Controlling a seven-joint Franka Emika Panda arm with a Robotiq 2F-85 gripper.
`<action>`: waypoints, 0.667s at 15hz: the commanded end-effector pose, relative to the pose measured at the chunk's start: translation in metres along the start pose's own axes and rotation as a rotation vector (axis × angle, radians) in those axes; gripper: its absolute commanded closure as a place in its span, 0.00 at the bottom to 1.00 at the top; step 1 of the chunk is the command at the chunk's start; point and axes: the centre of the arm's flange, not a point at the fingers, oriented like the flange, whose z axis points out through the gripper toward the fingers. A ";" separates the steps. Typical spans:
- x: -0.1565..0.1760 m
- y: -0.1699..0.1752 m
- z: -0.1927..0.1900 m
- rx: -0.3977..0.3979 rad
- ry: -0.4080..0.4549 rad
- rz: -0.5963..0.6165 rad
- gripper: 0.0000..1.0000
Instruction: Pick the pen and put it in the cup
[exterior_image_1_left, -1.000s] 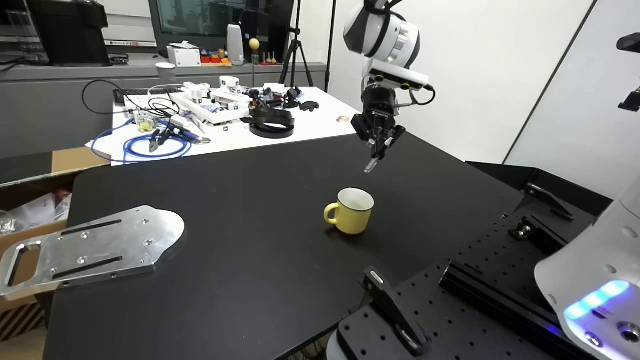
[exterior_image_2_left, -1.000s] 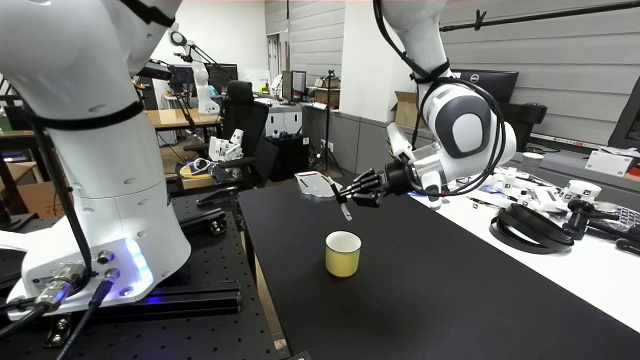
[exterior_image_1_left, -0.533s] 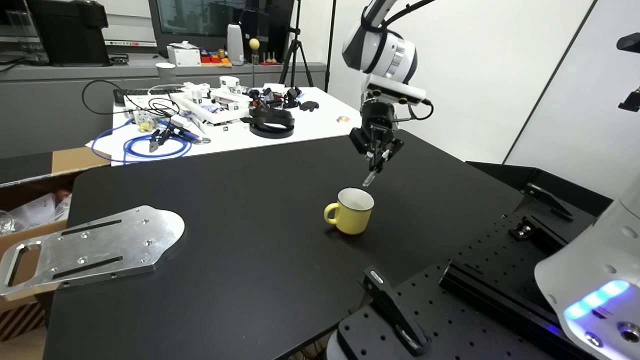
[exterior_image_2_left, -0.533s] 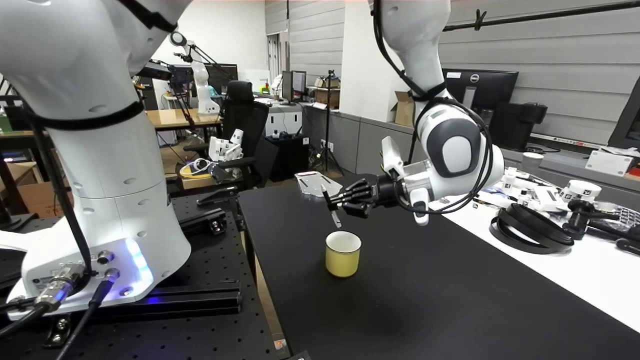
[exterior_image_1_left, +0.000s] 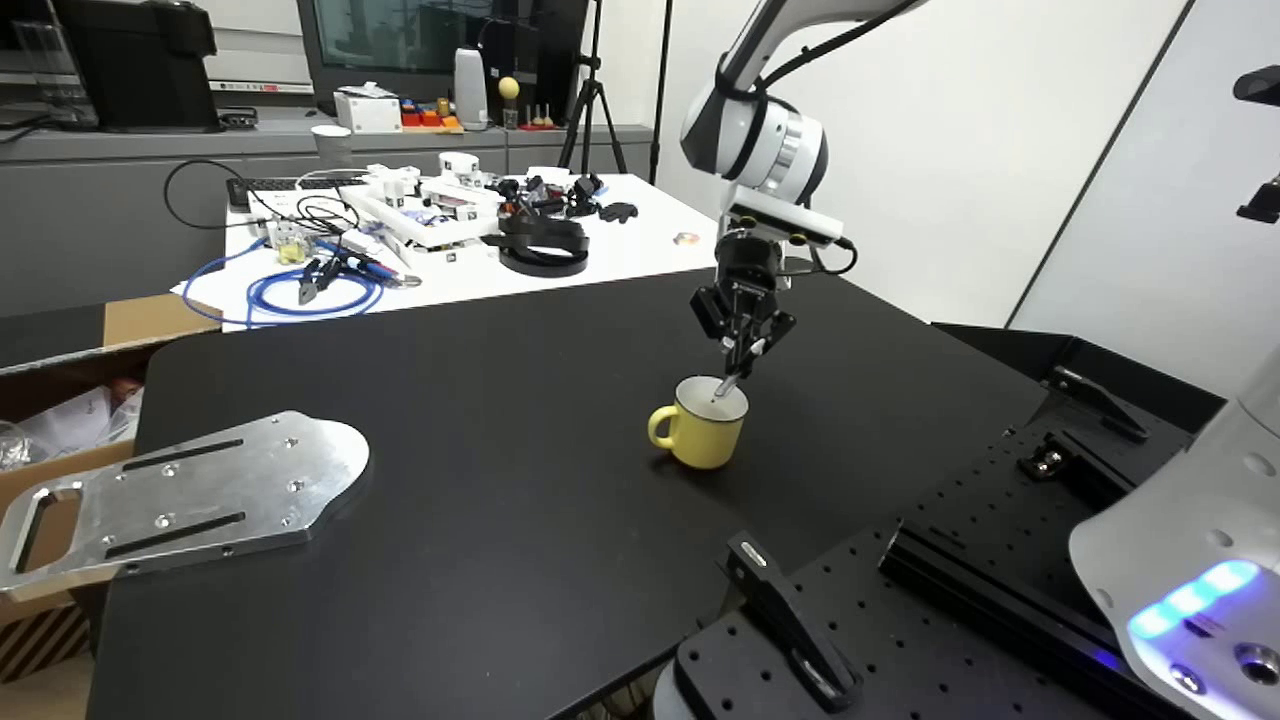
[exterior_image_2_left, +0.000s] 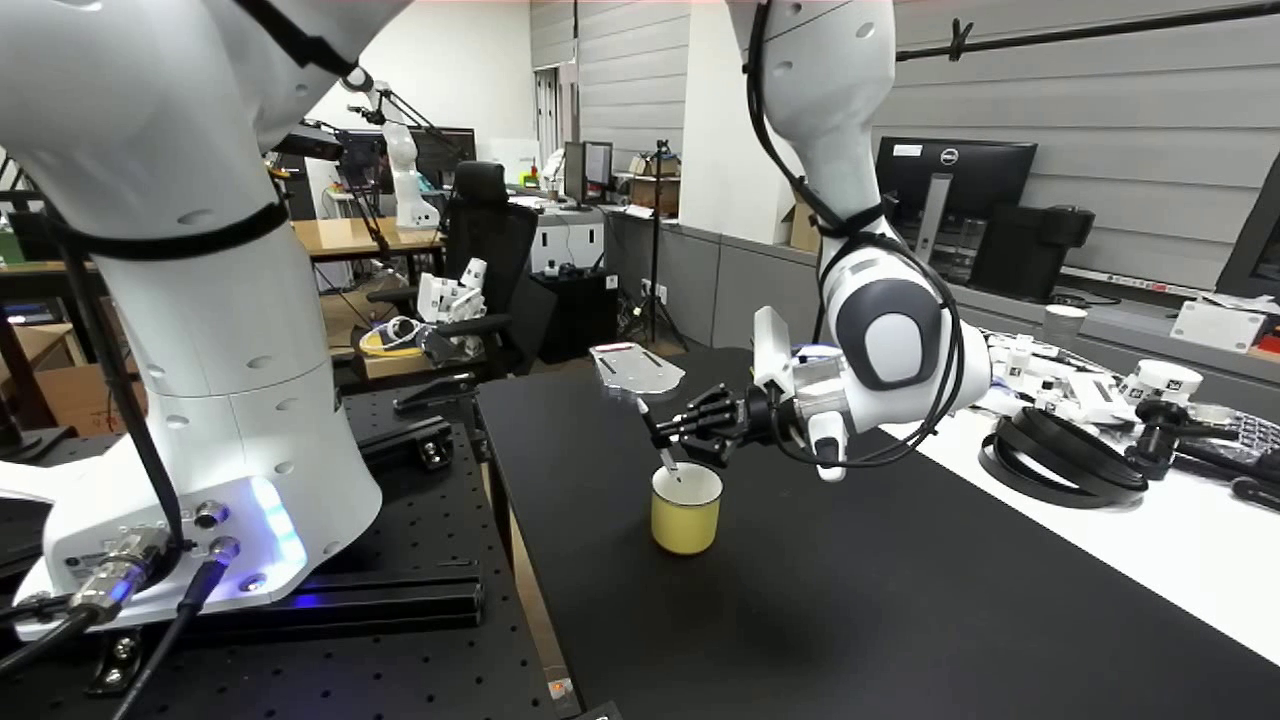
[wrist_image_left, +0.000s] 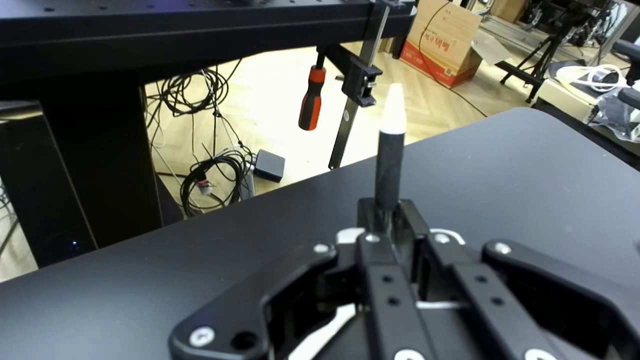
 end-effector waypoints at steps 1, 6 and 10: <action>0.012 0.000 -0.003 0.017 0.067 -0.038 0.97; 0.017 -0.001 -0.004 0.016 0.120 -0.073 0.63; 0.012 -0.006 -0.010 0.021 0.121 -0.097 0.43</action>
